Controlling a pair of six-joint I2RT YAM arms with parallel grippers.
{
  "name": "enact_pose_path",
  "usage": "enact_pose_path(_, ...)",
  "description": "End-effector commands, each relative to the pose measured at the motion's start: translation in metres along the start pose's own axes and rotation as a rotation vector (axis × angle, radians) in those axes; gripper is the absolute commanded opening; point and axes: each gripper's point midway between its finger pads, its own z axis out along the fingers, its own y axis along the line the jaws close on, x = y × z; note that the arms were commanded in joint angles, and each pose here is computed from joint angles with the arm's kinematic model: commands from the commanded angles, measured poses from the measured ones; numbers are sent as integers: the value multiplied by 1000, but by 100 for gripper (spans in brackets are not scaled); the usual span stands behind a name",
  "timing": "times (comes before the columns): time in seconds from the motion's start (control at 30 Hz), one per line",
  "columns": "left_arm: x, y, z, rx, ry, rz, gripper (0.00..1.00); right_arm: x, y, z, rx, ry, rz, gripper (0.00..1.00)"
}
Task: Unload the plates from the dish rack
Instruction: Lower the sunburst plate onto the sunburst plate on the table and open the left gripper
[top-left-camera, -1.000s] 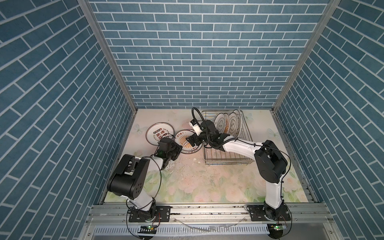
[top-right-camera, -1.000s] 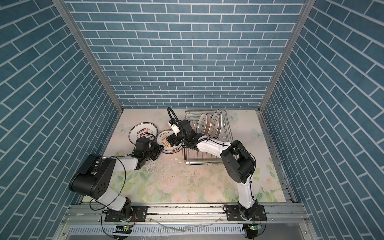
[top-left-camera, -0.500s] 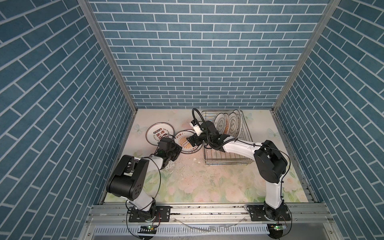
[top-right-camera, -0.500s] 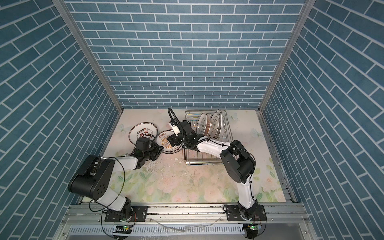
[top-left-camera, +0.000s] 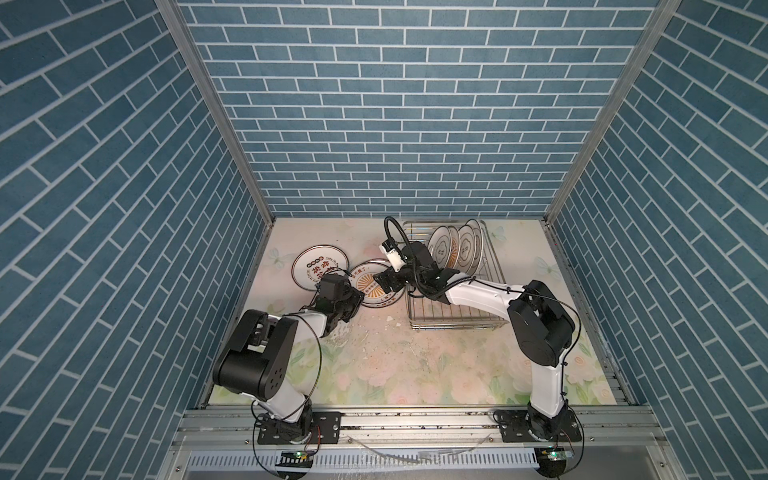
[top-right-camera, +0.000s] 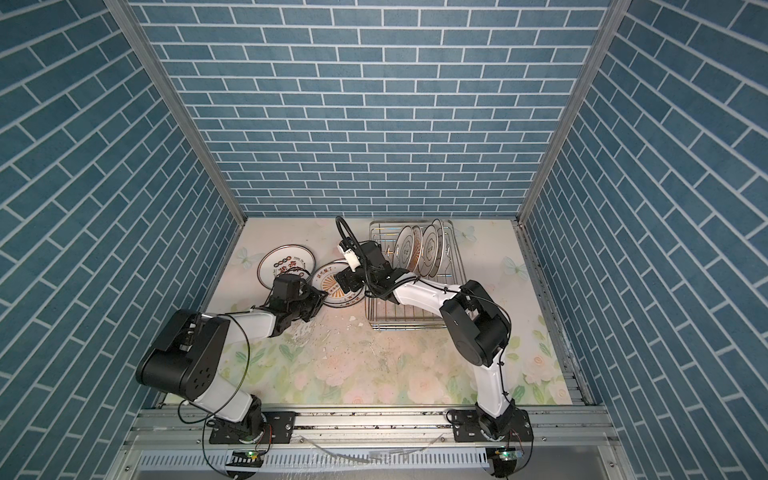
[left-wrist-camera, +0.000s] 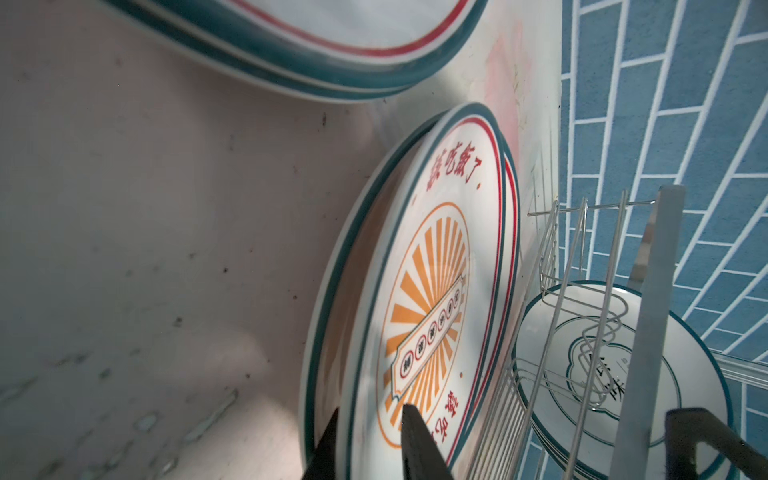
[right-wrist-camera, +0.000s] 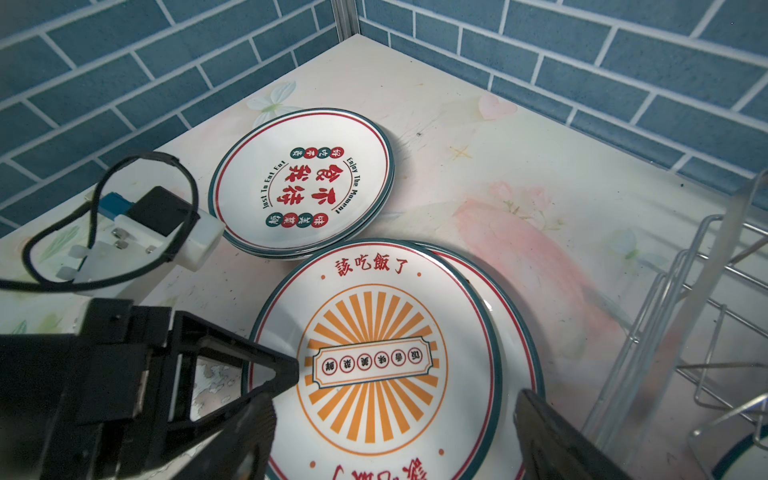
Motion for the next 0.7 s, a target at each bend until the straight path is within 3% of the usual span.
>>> enact_pose_path(0.0,2,4,0,-33,-5,17,31,4,-1,2,19,4,-40,91)
enact_pose_path(0.13,2,5,1,-53,-8,31,36,4,-3,0,30,4,-42,90)
enact_pose_path(0.57,6,4,-3,-184,-42,137,37,-1,-7,-12,58,-40,-40,90)
enact_pose_path(0.6,3,-4,-4,-180,-58,148,40,-1,-7,-13,60,-41,-40,90)
enact_pose_path(0.67,1,-7,-8,-176,-79,163,59,-2,-8,-15,66,-46,-41,90)
